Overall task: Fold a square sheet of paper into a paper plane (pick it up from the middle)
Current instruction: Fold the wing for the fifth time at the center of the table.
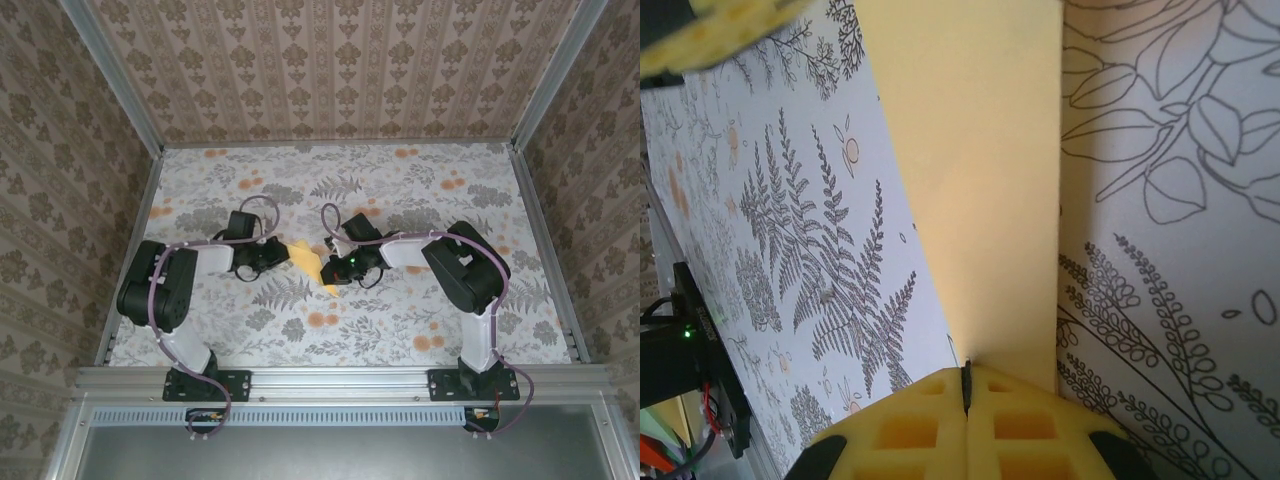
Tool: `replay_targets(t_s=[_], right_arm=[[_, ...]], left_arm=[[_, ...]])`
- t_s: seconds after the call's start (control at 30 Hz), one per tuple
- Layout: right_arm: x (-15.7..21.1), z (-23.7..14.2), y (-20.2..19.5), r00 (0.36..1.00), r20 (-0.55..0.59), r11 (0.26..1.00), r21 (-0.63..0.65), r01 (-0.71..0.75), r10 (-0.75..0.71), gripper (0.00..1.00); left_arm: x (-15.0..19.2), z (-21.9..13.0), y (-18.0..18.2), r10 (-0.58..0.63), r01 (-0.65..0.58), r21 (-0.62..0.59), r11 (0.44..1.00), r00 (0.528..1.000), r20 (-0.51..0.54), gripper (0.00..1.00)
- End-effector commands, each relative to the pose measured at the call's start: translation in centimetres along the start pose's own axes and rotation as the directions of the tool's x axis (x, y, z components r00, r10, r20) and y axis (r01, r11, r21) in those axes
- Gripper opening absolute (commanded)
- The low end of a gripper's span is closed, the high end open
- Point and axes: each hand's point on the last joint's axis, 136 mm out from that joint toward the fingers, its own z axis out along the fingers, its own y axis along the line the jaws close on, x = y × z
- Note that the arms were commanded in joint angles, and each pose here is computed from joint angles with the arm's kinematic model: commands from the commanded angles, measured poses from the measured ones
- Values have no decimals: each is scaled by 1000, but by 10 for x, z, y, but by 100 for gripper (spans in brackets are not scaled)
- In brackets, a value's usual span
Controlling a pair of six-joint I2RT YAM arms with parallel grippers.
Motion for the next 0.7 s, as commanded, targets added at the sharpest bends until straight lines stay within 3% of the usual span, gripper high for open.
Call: replay_targets(t_s=[0.0, 0.1, 0.23, 0.4, 0.67], right_arm=[[80, 6, -66, 960, -196, 960, 233, -154, 202, 4], [77, 7, -64, 961, -192, 961, 228, -155, 201, 4], [72, 7, -61, 963, -181, 963, 220, -158, 199, 4], [70, 6, -58, 963, -178, 962, 217, -163, 203, 3], [70, 6, -59, 961, -178, 960, 223, -169, 211, 2]], left_arm=[[-10, -6, 34, -18, 19, -91, 996, 1000, 11, 12], [-24, -17, 34, -24, 27, -71, 997, 999, 44, 12], [-29, -35, 6, 26, -25, -6, 1000, 996, 82, 12], [-5, -43, -25, 74, -79, 47, 996, 993, 92, 10], [33, -17, -82, 201, -203, 125, 971, 979, 27, 8]])
